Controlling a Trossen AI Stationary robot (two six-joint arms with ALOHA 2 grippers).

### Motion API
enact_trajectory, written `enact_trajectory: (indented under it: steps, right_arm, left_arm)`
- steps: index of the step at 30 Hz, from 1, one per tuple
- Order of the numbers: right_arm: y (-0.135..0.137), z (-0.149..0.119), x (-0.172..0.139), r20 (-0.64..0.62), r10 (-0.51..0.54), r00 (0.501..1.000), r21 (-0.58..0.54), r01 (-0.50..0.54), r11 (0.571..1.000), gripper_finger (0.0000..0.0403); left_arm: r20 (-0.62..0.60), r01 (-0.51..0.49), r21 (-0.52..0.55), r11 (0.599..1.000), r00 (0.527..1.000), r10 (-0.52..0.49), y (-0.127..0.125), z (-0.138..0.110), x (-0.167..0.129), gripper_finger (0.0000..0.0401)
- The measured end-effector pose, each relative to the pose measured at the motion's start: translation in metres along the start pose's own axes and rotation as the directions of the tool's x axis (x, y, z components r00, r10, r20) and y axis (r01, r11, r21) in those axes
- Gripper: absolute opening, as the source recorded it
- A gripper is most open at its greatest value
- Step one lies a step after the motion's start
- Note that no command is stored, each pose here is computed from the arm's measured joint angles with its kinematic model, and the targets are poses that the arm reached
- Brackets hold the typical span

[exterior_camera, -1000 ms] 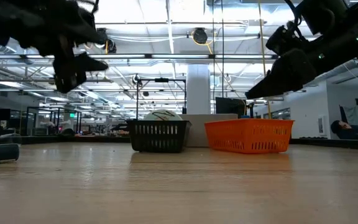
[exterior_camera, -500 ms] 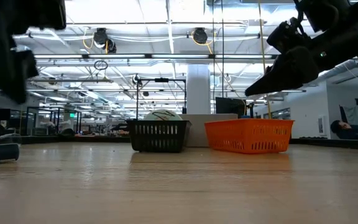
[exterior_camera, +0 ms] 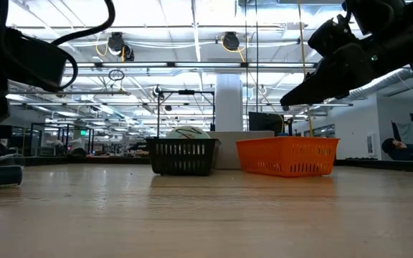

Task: Pick & Place Food Item
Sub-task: Put the brown food coloring into the orange bin

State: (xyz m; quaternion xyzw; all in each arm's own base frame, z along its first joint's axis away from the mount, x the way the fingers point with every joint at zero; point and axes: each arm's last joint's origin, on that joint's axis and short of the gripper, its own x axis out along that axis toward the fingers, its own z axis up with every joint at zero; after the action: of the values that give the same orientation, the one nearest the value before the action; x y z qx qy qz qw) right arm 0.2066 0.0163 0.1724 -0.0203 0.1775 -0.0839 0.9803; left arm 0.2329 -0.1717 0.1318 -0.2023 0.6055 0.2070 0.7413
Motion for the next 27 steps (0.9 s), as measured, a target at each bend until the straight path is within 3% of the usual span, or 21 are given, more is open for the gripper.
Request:
enact_trajectory:
  steps: [6,14,19,24,27]
  right_arm:
    - [0.002,0.001,0.0,0.014,0.008,1.0,0.007,-0.008,1.0,0.0252]
    - [0.007,0.005,-0.002,0.053,0.032,0.998,-0.059,-0.029,0.998,0.0251]
    - [0.013,0.013,-0.005,0.137,0.062,0.989,-0.134,-0.044,0.99,0.0251]
    - [0.024,0.021,-0.009,0.231,0.115,0.966,-0.24,-0.058,0.969,0.0251]
    - [0.034,0.021,-0.009,0.256,0.155,0.954,-0.316,-0.069,0.946,0.0251]
  left_arm:
    - [0.018,-0.006,0.036,0.999,1.0,0.005,-0.001,0.0,0.003,0.0179]
    - [0.024,-0.003,0.063,0.998,1.0,0.002,0.001,0.003,0.002,0.0051]
    - [0.049,0.043,0.086,0.995,0.998,-0.047,0.005,0.016,-0.014,0.0046]
    - [0.232,0.175,0.136,0.975,0.951,-0.203,0.002,0.049,-0.054,0.0046]
    - [0.337,0.282,0.231,0.931,0.875,-0.349,-0.003,0.074,-0.071,0.0051]
